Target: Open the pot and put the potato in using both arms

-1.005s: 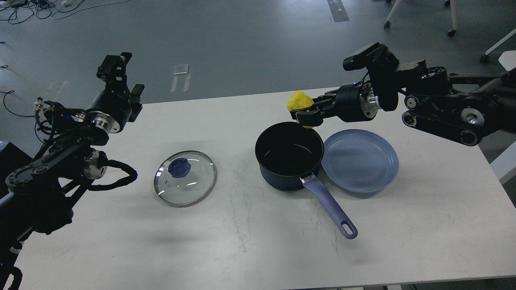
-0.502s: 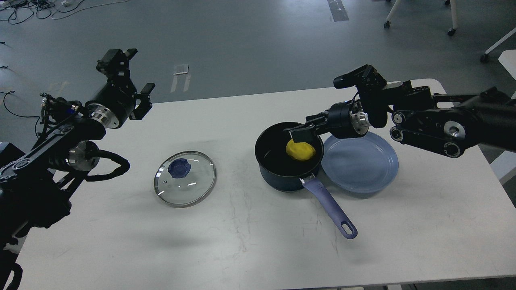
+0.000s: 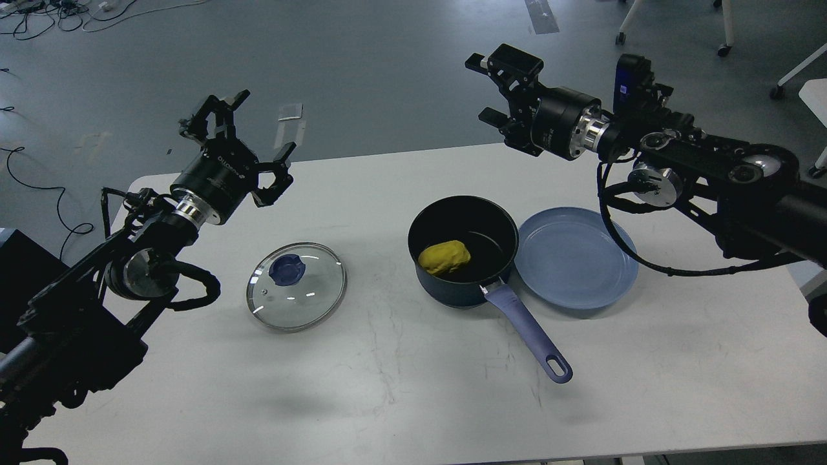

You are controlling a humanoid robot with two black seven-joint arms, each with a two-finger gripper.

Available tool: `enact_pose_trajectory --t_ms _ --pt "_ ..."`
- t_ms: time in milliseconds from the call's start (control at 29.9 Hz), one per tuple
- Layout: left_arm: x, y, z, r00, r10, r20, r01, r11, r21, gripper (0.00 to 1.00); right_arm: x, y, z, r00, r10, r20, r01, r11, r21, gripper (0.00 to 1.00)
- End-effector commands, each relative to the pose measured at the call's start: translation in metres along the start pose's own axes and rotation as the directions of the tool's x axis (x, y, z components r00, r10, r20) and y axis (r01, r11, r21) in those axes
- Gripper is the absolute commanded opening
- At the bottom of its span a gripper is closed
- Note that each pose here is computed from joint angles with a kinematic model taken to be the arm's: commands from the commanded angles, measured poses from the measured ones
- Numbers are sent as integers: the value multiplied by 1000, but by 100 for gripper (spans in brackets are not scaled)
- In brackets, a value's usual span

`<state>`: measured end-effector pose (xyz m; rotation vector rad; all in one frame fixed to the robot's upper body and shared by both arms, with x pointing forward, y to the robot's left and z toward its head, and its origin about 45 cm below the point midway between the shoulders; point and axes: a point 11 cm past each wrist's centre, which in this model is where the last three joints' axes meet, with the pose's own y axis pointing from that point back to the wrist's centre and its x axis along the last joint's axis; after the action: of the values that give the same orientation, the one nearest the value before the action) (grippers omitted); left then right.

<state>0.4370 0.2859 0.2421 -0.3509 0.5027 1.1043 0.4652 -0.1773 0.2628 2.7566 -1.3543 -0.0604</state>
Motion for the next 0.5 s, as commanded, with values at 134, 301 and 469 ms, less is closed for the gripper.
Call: enact_pose_trajectory --t_ms 134,301,469 --pt "6 9 -10 999 -1 -38 2 1000 20 98 19 19 36 905 144 401 -145 989 -28 100" --pt "11 15 -14 999 14 -42 -13 1000 22 98 13 14 34 869 130 478 -140 990 -15 100" --pt "18 20 -9 999 28 -26 -27 999 20 98 15 15 30 867 127 482 -143 990 -3 100"
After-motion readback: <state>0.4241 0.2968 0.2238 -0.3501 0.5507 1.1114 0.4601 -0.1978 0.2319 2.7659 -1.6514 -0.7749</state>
